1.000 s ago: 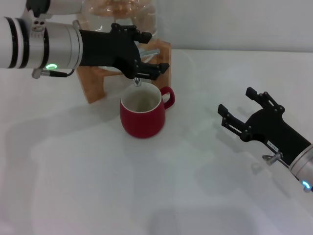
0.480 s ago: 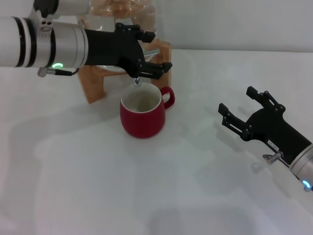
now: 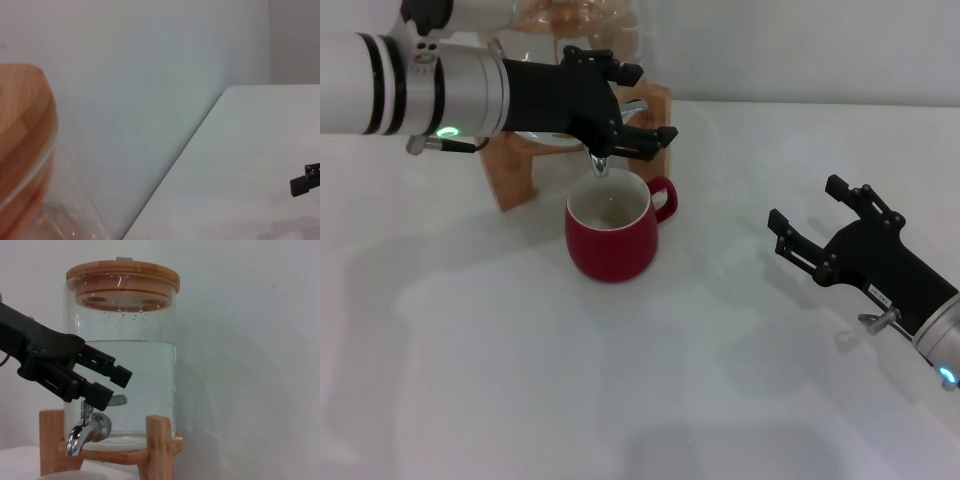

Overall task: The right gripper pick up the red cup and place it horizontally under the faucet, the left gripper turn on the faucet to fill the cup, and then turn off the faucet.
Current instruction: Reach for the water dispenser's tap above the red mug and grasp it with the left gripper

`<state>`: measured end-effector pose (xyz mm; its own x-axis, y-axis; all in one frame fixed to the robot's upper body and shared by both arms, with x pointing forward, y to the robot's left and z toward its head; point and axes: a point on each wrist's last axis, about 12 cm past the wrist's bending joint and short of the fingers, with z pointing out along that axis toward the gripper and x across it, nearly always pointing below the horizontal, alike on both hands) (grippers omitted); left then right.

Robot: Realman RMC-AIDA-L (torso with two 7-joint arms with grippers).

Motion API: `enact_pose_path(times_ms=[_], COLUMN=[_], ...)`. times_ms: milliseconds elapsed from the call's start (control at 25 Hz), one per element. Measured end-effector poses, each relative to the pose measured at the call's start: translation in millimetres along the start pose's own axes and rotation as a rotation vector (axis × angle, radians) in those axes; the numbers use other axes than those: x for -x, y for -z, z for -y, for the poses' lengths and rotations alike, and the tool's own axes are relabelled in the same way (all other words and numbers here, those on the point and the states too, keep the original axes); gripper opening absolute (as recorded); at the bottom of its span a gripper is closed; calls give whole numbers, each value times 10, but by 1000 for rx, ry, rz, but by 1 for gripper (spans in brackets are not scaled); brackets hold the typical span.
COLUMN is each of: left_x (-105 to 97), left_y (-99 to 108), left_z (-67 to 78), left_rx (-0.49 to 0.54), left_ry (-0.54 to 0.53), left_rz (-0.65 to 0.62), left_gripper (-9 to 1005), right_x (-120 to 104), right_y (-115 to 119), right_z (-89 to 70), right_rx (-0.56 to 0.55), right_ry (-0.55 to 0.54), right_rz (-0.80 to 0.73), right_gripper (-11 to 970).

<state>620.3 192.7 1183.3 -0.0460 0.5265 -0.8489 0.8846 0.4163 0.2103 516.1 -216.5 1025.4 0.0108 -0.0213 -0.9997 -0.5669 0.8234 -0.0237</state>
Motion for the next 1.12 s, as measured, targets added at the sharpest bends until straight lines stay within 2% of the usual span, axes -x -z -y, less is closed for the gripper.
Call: enact_pose_path(times_ms=[1120], left_x=[-63], left_y=[-79], left_z=[21], left_rx=[-22], left_ry=[0], left_rz=[-14], left_gripper=[856], right_x=[-4], right_y=[5], right_z=[3], right_rx=[-1], right_ry=[1], right_rz=[-2], right_gripper=[869])
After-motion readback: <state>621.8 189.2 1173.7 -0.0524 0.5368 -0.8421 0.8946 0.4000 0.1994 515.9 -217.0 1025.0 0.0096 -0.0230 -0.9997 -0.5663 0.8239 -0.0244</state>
